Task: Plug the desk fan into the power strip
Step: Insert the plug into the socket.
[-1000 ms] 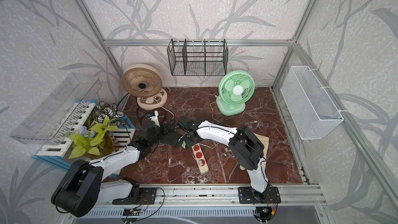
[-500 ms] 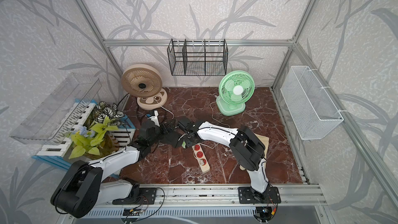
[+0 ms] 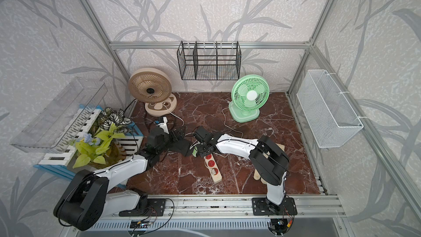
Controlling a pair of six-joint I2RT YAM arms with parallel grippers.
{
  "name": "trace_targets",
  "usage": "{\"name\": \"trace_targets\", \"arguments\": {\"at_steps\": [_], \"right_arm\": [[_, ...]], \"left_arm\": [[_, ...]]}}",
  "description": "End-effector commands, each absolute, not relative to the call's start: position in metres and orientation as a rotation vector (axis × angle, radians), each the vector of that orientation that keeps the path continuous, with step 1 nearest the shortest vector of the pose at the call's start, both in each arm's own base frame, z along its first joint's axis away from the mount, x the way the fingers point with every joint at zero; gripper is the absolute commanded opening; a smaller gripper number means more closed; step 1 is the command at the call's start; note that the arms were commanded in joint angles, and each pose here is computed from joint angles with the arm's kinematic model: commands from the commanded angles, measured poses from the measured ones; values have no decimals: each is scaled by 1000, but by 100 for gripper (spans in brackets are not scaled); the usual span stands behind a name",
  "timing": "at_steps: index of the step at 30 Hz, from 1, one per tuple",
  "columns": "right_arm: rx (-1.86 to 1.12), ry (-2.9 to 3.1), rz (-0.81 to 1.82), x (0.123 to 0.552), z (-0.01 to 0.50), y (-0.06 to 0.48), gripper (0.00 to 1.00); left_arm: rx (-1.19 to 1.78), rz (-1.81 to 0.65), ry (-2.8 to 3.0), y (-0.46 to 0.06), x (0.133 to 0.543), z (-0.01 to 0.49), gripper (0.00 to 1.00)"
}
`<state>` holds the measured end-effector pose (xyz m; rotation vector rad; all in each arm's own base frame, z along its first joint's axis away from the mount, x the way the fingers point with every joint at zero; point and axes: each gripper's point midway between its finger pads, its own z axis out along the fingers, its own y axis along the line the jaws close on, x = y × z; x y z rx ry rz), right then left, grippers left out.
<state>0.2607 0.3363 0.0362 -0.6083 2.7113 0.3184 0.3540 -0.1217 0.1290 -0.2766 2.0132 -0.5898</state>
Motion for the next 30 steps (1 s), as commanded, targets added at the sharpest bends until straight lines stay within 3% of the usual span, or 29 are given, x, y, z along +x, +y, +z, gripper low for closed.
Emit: {"name": "trace_targets", "arguments": {"at_steps": [1,18,26,30], "right_arm": [[-736,3155,-67,176,-61,252,0],[-837,3286,-223,170,-74,245,0],[-799,3156,-114,199,-34,271,0],[-782,3060,-14,218,2,291,12]], "left_arm": [[-261,-593,1983,-123,359,141,100],[-260,-593,1977,-122,359,145,100],[-256,-603,1953,-122,356,152,100],[-248,-623,1889,-119,348,168,100]]}}
